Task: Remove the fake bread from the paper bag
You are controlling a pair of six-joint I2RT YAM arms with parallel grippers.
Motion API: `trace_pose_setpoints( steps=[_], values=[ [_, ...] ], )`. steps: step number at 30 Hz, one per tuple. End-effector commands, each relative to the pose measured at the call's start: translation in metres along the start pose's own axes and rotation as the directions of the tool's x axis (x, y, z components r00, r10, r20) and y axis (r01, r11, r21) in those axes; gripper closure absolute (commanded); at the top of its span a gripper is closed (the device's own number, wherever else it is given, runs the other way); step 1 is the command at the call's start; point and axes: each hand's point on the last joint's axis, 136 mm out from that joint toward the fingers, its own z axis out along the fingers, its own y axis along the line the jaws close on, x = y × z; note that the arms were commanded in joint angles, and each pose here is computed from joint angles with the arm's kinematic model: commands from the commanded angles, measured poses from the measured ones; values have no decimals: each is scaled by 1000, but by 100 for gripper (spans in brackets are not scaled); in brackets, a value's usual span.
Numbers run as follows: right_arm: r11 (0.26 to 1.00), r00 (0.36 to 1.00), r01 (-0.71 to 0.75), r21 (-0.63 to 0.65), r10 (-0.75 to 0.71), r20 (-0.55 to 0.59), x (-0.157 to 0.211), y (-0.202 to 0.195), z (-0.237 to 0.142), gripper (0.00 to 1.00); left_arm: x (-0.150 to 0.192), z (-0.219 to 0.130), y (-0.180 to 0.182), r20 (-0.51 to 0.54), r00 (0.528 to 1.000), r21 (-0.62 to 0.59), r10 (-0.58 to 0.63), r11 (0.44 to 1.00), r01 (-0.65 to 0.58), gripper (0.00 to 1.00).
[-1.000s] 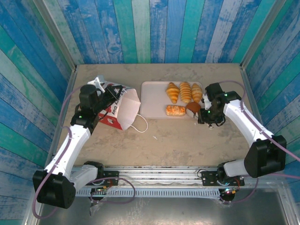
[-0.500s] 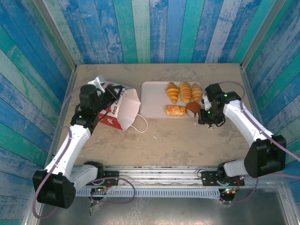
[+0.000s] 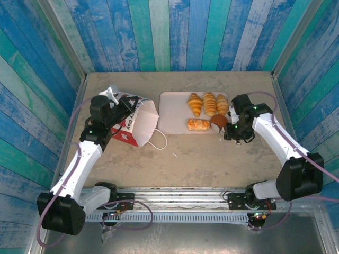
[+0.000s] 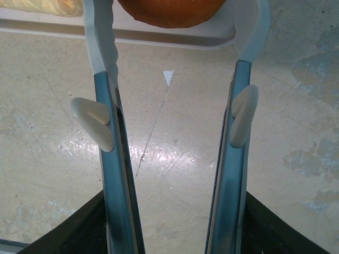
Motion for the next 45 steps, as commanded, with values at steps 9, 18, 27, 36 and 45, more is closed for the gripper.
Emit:
trace_pose_setpoints(
  steps=[9,18,27,36,45],
  values=[
    [1000,996,-4,7,4,90,-7,-3,-24,43,-6,-1,-8,13,1000,7,20,1000,-20,100],
    [1000,991,5,-11,-3,136,-13,1,-36,44,-5,-2,-8,13,1000,6,21,1000,-21,100],
    [997,963,33,-64,-14,268,-29,12,-64,46,-10,-10,-8,38,998,-26,42,999,-41,100],
    [895,907,195,-401,-10,420,-48,77,-102,47,-21,-33,-7,100,988,-104,121,988,-111,100],
    [707,882,393,-588,-109,459,-36,145,-123,50,-29,-53,-1,140,972,-198,188,967,-159,100]
  ],
)
